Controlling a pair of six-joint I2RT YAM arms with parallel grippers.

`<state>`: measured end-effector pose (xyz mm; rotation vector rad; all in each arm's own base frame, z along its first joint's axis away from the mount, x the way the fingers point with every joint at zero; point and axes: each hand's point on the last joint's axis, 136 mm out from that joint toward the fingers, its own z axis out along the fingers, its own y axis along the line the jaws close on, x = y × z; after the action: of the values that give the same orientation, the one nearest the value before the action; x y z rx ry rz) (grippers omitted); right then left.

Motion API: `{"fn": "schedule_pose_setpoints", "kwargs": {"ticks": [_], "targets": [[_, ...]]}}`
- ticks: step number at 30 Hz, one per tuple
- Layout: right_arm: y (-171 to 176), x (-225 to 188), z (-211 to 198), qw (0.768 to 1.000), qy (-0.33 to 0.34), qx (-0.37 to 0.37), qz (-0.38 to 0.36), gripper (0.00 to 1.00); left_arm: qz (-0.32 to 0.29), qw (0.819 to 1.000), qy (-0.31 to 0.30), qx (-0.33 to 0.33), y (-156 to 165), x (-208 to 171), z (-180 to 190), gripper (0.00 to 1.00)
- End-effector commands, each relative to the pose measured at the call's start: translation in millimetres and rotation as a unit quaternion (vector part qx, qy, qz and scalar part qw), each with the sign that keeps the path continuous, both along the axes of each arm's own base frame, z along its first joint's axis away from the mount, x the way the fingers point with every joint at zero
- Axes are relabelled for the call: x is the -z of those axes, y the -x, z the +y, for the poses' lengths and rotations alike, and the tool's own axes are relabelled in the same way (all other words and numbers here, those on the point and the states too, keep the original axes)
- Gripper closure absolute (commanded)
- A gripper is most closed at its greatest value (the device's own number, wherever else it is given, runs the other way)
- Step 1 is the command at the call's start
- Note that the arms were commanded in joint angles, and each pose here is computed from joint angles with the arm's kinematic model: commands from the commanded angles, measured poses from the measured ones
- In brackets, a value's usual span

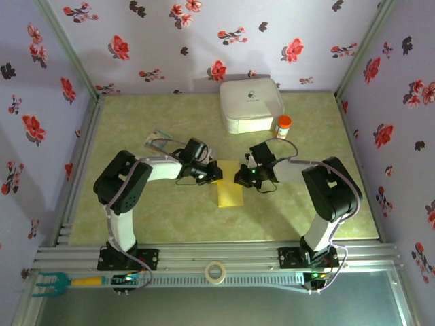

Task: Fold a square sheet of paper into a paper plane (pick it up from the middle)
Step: First fold the square sheet of paper in half at the center of the table.

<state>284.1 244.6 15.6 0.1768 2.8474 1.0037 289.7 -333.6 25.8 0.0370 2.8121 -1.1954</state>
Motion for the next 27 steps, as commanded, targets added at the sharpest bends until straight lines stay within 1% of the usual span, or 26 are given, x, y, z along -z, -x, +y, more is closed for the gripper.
{"fn": "schedule_pose_setpoints", "kwargs": {"ticks": [1,4,6,9,14,17,22,27], "targets": [[22.3,37.4,-27.1,0.996,0.064,0.022,0.056,1.0,0.019,0.999,-0.038,0.009,10.0,28.2,14.7,1.0],[21.8,37.4,-26.9,0.996,0.062,0.024,0.055,1.0,0.027,0.998,-0.054,0.011,14.1,38.4,20.1,1.0],[22.5,37.6,-27.3,0.996,0.063,0.023,0.056,1.0,0.026,0.998,-0.056,0.01,14.5,37.5,21.2,1.0],[22.6,37.8,-27.6,0.996,0.064,0.024,0.056,1.0,0.013,0.999,-0.046,0.009,8.0,22.2,16.9,1.0],[22.5,36.7,-27.6,0.996,0.064,0.024,0.055,1.0,-0.02,1.0,-0.019,0.012,-7.7,-16.1,3.8,1.0],[22.0,36.0,-27.2,0.996,0.063,0.024,0.054,1.0,-0.027,1.0,-0.003,0.014,-15.8,-25.7,-2.3,1.0],[22.5,37.1,-27.8,0.996,0.065,0.025,0.057,1.0,-0.014,1.0,0.005,0.011,-25.5,-14.0,-3.2,1.0],[22.8,36.2,-27.4,0.996,0.063,0.023,0.056,1.0,0.01,1.0,-0.005,0.002,-28.1,11.3,4.7,1.0]]}}
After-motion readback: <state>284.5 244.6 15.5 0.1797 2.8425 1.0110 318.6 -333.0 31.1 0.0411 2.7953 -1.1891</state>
